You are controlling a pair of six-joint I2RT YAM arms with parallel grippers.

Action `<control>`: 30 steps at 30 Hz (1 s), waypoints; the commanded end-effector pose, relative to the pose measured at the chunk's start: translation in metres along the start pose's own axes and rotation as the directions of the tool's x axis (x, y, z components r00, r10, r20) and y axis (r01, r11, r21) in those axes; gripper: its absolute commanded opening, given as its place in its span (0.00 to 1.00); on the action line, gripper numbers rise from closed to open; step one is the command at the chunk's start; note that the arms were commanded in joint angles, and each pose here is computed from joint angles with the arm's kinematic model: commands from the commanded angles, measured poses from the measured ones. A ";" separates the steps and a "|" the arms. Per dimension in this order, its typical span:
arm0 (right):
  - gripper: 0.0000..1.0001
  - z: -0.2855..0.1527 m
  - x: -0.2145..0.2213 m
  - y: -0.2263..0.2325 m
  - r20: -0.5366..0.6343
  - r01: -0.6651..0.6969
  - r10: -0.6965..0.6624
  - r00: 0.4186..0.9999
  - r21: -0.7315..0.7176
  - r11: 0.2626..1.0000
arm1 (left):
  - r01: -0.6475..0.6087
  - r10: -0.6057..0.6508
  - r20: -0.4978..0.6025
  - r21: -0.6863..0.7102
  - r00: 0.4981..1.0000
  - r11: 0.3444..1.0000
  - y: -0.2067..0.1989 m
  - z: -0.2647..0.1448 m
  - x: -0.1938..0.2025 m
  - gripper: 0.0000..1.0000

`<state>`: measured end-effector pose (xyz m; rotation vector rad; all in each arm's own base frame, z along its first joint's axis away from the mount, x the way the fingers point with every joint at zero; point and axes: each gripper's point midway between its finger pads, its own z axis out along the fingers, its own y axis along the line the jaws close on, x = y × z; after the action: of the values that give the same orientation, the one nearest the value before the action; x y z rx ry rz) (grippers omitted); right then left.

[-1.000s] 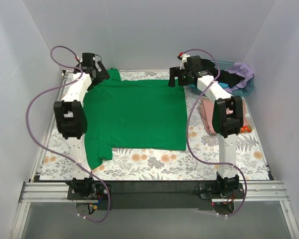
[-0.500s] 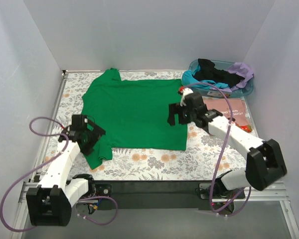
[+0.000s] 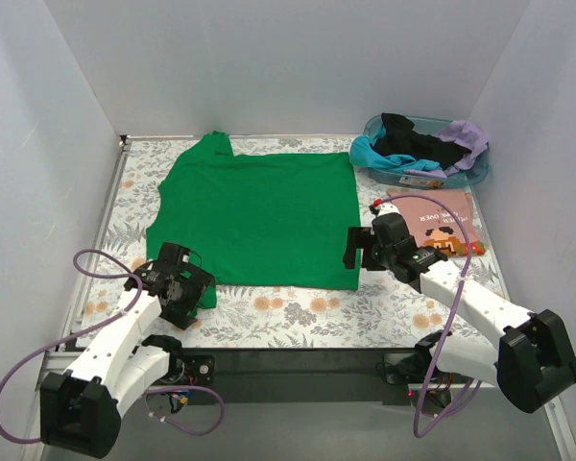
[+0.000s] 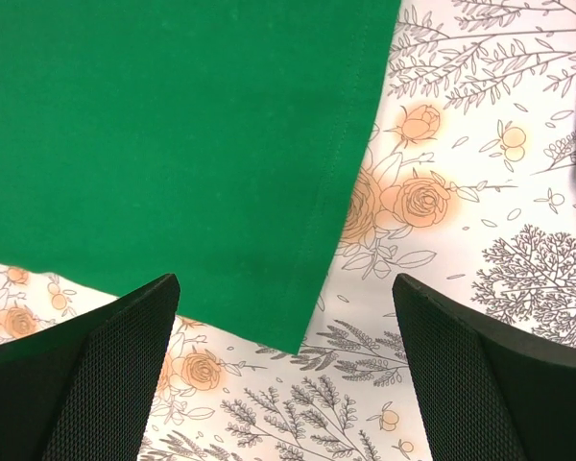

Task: Fold and stack the t-shirts
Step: Flatten the tshirt out

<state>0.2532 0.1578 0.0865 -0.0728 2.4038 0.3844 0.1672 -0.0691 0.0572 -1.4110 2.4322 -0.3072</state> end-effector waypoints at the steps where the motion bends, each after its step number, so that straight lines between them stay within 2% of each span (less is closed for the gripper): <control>1: 0.98 0.000 -0.006 -0.003 0.046 -0.021 0.020 0.999 0.015 1.000 | 0.125 -0.119 0.075 -0.093 0.990 0.988 0.014 0.014 -0.009 0.98; 4: 0.98 0.000 0.003 -0.005 0.032 -0.018 0.018 0.999 0.011 1.000 | 0.201 -0.185 0.158 -0.096 0.970 0.975 0.015 0.018 -0.023 0.98; 6: 0.98 -0.001 0.011 -0.009 0.021 -0.019 0.018 1.000 0.014 1.000 | 0.236 -0.218 0.177 -0.088 0.960 0.968 0.015 0.021 -0.026 0.98; 9: 0.98 -0.001 0.024 -0.015 0.014 -0.007 0.007 1.000 0.018 1.000 | 0.279 -0.268 0.178 -0.037 0.947 0.960 0.005 0.035 -0.028 0.98; 11: 0.98 -0.001 0.029 -0.015 0.003 -0.005 0.005 1.000 0.010 1.000 | 0.301 -0.290 0.159 -0.051 0.944 0.952 0.005 0.043 -0.023 0.96; 14: 0.98 -0.002 0.036 -0.014 -0.011 -0.015 0.015 1.000 -0.005 1.000 | 0.331 -0.306 0.192 -0.114 0.932 0.937 0.016 0.045 -0.025 0.81; 15: 0.98 -0.001 0.043 -0.017 -0.025 -0.017 0.017 1.000 -0.002 1.000 | 0.337 -0.309 0.207 -0.122 0.928 0.934 0.015 0.043 -0.028 0.72; 18: 0.98 -0.003 0.050 -0.015 -0.042 -0.035 0.034 0.999 -0.020 0.999 | 0.350 -0.306 0.245 -0.166 0.920 0.922 0.027 0.037 -0.032 0.59; 21: 0.98 -0.004 0.058 -0.013 -0.054 -0.051 0.049 0.997 -0.036 0.998 | 0.357 -0.311 0.256 -0.158 0.915 0.921 0.032 0.031 -0.033 0.48; 22: 0.99 -0.004 0.061 -0.013 -0.061 -0.052 0.050 0.997 -0.038 0.998 | 0.357 -0.315 0.255 -0.139 0.914 0.924 0.030 0.029 -0.033 0.39; 23: 0.98 -0.004 0.063 -0.012 -0.068 -0.052 0.050 0.996 -0.041 0.998 | 0.356 -0.315 0.255 -0.135 0.914 0.925 0.030 0.028 -0.033 0.36; 27: 0.98 -0.005 0.074 -0.004 -0.098 -0.033 0.028 0.995 -0.056 0.998 | 0.355 -0.311 0.278 -0.126 0.909 0.926 0.033 0.025 -0.037 0.15; 29: 0.98 -0.003 0.076 -0.003 -0.097 -0.024 0.020 0.995 -0.041 0.999 | 0.354 -0.307 0.291 -0.122 0.906 0.927 0.032 0.023 -0.041 0.00; 30: 0.98 -0.002 0.077 -0.002 -0.100 -0.023 0.019 0.995 -0.036 0.999 | 0.344 -0.296 0.298 -0.122 0.907 0.931 0.031 0.023 -0.042 0.00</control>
<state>0.1928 0.1533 0.0378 -0.1006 2.5047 0.4460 0.1597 -0.0262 0.0262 -1.5226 2.3121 0.0404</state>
